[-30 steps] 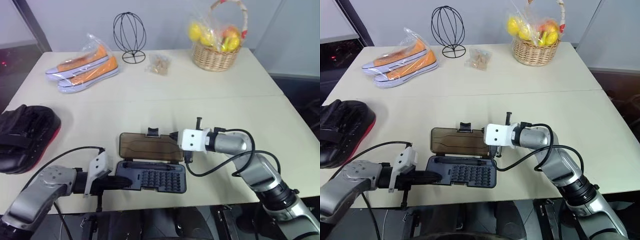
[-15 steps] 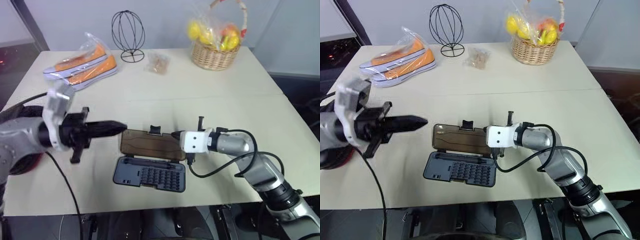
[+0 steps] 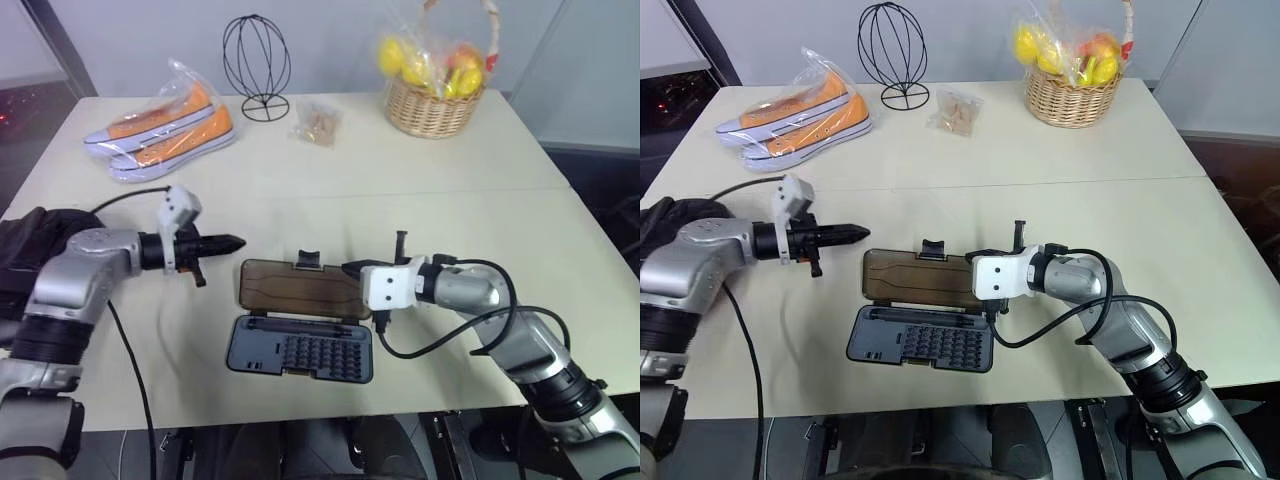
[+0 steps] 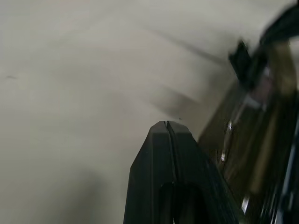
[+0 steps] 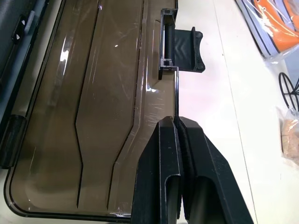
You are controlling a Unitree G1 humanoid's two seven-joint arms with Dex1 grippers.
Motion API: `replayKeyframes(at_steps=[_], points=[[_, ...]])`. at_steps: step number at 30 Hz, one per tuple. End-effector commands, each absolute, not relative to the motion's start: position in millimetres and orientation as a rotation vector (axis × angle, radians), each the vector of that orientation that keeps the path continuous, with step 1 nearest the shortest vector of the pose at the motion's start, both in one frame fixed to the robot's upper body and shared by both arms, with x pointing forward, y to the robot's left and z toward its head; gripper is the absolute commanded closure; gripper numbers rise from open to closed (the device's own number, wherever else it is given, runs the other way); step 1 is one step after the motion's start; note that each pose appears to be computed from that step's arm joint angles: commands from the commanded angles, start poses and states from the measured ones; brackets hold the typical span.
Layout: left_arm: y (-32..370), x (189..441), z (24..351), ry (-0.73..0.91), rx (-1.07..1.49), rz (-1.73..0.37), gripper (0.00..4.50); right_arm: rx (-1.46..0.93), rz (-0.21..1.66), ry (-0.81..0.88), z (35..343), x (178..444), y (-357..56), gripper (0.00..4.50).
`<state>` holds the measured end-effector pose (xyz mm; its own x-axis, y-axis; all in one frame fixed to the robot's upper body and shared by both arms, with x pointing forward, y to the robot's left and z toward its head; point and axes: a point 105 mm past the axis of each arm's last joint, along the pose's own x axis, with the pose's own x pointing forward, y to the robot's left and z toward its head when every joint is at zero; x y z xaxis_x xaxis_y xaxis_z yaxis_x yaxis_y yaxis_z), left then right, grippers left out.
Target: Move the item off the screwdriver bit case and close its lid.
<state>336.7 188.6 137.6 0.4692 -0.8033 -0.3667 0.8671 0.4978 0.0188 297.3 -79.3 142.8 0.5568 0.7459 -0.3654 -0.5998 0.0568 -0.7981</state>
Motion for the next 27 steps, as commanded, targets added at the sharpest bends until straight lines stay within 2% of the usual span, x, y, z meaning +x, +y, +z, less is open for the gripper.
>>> replayKeyframes(at_steps=[1,5,8,12,18,21,26,27], points=[[192,341,138,0.316,0.252,-1.027,4.5,-1.144,0.998,-0.244,162,293,-77,4.46],[194,343,126,0.339,0.29,-1.021,4.5,-1.155,0.994,-0.256,164,292,-78,4.46],[189,335,121,0.356,0.283,-1.079,4.5,-1.156,0.994,-0.256,164,291,-78,4.46],[171,311,128,0.366,0.166,-1.243,4.5,-1.158,0.991,-0.255,164,291,-79,4.46],[160,309,129,0.356,0.149,-1.256,4.5,-1.129,1.008,-0.238,164,287,-80,4.46],[160,311,128,0.356,0.155,-1.249,4.5,-1.072,1.006,-0.22,167,286,-80,3.55],[154,312,128,0.352,0.153,-1.27,4.5,-0.927,0.995,-0.211,190,281,-82,1.07],[153,312,127,0.351,0.153,-1.28,4.5,-0.896,0.996,-0.209,195,279,-84,1.07]])
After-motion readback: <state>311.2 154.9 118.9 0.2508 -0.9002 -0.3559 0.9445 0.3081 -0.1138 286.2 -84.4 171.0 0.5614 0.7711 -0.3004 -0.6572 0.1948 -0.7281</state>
